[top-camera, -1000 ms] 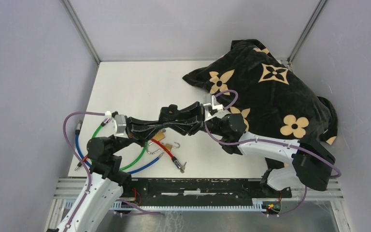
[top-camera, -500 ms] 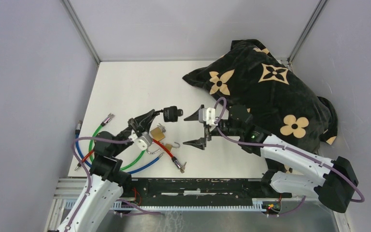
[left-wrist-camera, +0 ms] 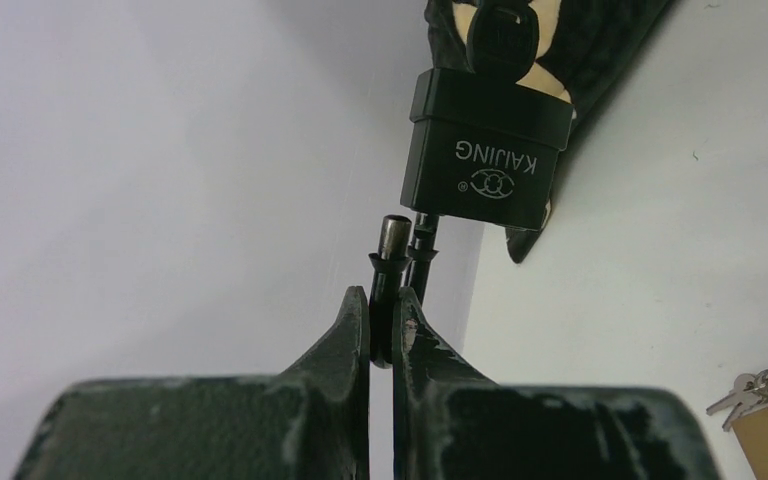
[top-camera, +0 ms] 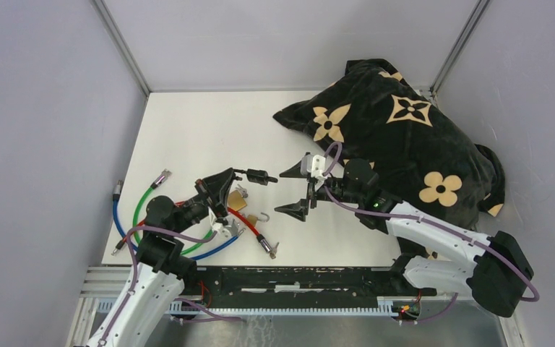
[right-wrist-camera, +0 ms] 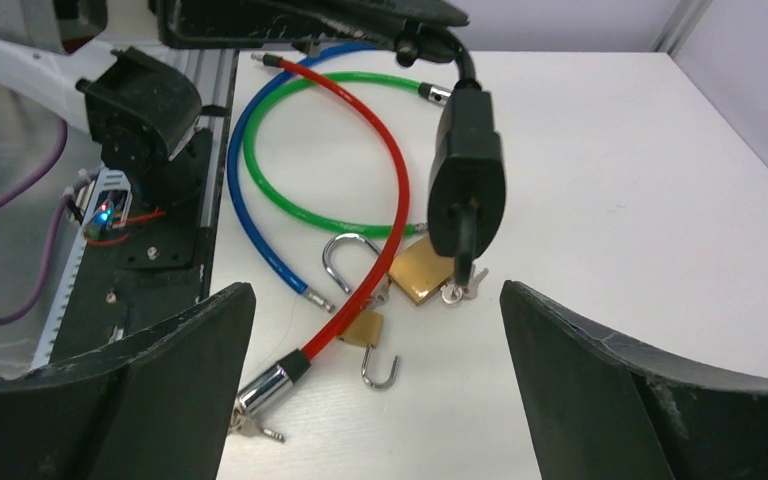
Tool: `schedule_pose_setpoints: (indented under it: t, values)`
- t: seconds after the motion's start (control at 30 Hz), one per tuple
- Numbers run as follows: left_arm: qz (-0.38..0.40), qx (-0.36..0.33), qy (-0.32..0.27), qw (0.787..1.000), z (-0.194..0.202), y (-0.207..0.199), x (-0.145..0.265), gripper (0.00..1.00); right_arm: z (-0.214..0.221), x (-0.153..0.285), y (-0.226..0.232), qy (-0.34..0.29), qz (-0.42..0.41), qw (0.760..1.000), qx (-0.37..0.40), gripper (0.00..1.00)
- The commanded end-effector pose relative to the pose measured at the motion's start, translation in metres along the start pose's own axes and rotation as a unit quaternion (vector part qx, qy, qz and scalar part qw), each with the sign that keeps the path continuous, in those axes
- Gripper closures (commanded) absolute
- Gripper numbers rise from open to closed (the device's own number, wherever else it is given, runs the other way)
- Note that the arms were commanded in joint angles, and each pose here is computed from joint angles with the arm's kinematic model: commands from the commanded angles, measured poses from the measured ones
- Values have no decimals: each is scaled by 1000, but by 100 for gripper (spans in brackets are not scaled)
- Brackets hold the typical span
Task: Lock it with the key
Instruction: Adjust the lock, then lock the lock.
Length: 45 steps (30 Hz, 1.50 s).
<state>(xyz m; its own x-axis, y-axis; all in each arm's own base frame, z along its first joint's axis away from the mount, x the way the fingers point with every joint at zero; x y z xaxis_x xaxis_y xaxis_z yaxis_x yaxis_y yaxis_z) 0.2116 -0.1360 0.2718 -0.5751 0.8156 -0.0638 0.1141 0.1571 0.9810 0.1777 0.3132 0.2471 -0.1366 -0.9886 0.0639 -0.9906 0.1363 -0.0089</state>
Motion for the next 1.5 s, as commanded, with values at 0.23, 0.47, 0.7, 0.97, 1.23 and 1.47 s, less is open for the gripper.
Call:
schedule_pose_setpoints:
  t: [0.23, 0.47, 0.7, 0.97, 1.23, 1.47]
  values:
    - [-41, -41, -49, 997, -29, 46, 5, 98, -47, -45, -5, -122, -17, 992, -25, 2]
    - [-40, -33, -52, 997, -30, 45, 5, 98, -43, -61, -12, -136, 4, 990, -38, 27]
    - [-44, -27, -55, 997, -32, 47, 6, 98, -28, -77, -17, -111, 5, 992, -52, 36]
    - [-46, -22, -55, 997, -32, 47, 7, 98, -22, -78, -23, -96, 23, 994, -51, 89]
    - [-25, 20, -77, 997, -41, 38, 8, 87, -35, -63, -25, -102, 17, 993, -58, 100]
    - [80, 199, -113, 970, -65, -11, 19, 24, -26, -22, -35, -86, 45, 994, -55, 100]
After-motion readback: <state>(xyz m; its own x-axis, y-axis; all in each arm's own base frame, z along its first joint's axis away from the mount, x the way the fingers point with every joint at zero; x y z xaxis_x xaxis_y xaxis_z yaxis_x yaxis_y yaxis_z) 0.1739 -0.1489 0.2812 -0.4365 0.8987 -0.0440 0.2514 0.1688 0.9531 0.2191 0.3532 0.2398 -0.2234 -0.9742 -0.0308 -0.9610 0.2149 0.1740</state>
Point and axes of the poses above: each gripper's point midway between its finger pads, its own x axis back along the fingers, its own y axis along the line the jaws close on, z = x × y, the point moved 2 cm from there along x, back along the fingers, and after that the axes turned 5 degrees about -x, right-handed, at the moved point
